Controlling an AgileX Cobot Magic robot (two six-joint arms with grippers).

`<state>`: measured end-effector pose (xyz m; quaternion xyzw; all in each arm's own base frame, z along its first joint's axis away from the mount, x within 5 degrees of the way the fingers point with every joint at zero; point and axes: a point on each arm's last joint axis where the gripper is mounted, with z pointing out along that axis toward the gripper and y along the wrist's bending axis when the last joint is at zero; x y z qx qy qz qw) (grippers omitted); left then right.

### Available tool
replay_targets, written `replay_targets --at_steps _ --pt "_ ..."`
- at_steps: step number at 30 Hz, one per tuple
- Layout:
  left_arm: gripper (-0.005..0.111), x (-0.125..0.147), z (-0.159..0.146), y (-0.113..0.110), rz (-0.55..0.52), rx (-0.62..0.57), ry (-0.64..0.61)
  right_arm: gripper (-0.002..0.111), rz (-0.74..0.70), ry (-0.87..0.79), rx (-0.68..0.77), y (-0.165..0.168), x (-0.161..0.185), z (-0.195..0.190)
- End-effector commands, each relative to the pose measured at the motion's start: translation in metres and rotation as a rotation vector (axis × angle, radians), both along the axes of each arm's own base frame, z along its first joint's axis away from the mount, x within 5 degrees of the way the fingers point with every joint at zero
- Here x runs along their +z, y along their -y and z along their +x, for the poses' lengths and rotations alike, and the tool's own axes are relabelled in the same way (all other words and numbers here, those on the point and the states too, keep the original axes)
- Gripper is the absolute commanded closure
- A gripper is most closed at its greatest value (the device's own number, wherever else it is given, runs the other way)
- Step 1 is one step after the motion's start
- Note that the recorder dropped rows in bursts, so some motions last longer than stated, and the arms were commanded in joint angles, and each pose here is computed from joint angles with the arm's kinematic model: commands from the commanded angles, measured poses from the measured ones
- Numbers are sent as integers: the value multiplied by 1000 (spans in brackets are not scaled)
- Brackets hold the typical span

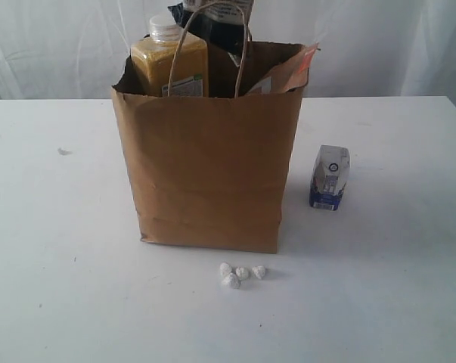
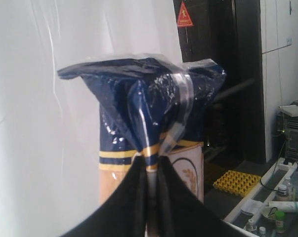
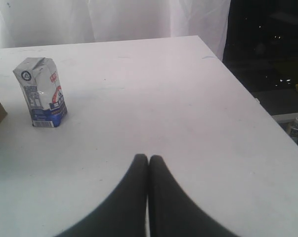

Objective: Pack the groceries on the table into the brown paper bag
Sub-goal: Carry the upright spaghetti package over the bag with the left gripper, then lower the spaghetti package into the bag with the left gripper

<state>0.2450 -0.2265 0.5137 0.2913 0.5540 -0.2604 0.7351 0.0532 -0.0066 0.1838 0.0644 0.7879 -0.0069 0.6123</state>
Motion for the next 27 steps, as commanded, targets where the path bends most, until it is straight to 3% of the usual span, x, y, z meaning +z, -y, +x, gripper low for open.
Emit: replay_targets --at_steps 1,13,27 --pt "107 6 -12 -12 -83 -4 -45 108 0 7 3 0 -1 0" --pt "107 -33 1 -8 -61 58 -164 108 0 7 3 0 -1 0" --pt "107 -55 9 10 53 -22 -182 108 0 7 3 0 -1 0"
